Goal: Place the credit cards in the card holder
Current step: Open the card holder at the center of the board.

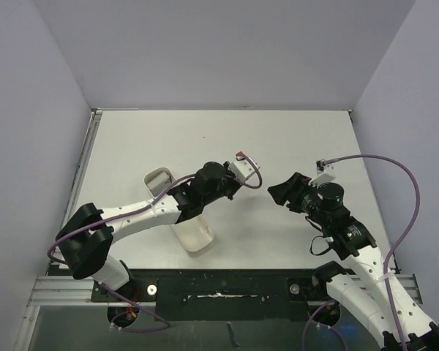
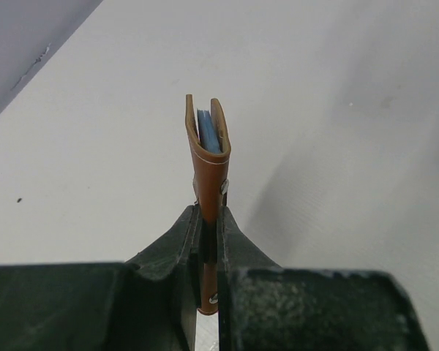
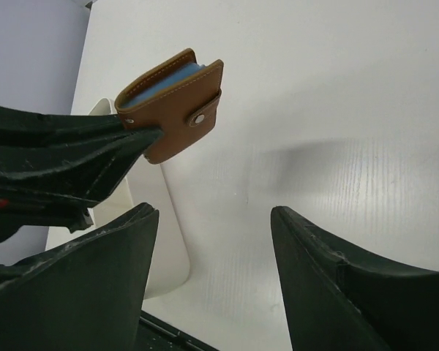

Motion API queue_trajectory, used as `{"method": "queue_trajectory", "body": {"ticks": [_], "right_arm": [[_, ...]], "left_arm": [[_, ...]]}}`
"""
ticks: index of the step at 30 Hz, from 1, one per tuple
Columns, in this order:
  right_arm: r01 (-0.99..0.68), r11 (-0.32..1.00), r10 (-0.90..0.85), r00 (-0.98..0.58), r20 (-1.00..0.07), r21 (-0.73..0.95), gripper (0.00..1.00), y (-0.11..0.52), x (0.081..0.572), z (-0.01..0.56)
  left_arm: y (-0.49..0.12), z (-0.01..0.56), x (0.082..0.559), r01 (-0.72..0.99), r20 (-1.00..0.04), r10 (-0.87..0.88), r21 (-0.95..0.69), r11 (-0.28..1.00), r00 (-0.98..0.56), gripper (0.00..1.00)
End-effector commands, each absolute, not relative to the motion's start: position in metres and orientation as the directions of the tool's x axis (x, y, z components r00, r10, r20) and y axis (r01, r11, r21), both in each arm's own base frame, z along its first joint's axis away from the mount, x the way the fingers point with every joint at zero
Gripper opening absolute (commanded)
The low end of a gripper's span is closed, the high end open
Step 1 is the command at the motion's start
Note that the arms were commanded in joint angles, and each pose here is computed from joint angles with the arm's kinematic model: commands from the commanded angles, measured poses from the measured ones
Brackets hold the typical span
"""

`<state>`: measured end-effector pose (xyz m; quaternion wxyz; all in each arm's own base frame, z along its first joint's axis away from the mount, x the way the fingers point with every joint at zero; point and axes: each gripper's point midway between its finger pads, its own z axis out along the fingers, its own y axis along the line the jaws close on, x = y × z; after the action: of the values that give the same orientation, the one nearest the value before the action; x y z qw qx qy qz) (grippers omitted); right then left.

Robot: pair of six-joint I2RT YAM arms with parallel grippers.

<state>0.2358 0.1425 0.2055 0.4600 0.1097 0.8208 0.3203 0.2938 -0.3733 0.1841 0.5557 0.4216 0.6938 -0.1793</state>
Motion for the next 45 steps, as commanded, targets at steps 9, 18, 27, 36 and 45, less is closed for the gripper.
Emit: {"method": "queue_trajectory", "body": {"ticks": [9,18,27,36,45], "right_arm": [[-0.341,0.729,0.405,-0.484,-0.776,0.593,0.52,0.162,0.234,0.229],[-0.355,0.690,0.399,-0.541,-0.740,0.631,0.46,0.177,0.235,0.210],[-0.322,0.723,0.411,-0.509,-0.756,0.611,0.47,0.172,0.249,0.206],[-0.269,0.753,0.388,-0.555,-0.736,0.600,0.35,0.171,0.250,0.183],[-0.181,0.781,0.402,-0.588,-0.702,0.598,0.05,0.160,0.244,0.153]], "left_arm": [[-0.397,0.246,0.263,0.686,-0.823,-0.110,-0.531,0.498,-0.557,0.00],[-0.398,0.260,0.254,0.504,-0.603,-0.280,-0.788,0.353,-0.747,0.00],[-0.413,0.247,0.252,0.452,-0.526,-0.225,-0.837,0.309,-0.820,0.00],[-0.418,0.253,0.247,0.442,-0.499,-0.208,-0.856,0.268,-0.841,0.00],[-0.410,0.246,0.243,0.421,-0.487,-0.225,-0.862,0.283,-0.844,0.00]]}}
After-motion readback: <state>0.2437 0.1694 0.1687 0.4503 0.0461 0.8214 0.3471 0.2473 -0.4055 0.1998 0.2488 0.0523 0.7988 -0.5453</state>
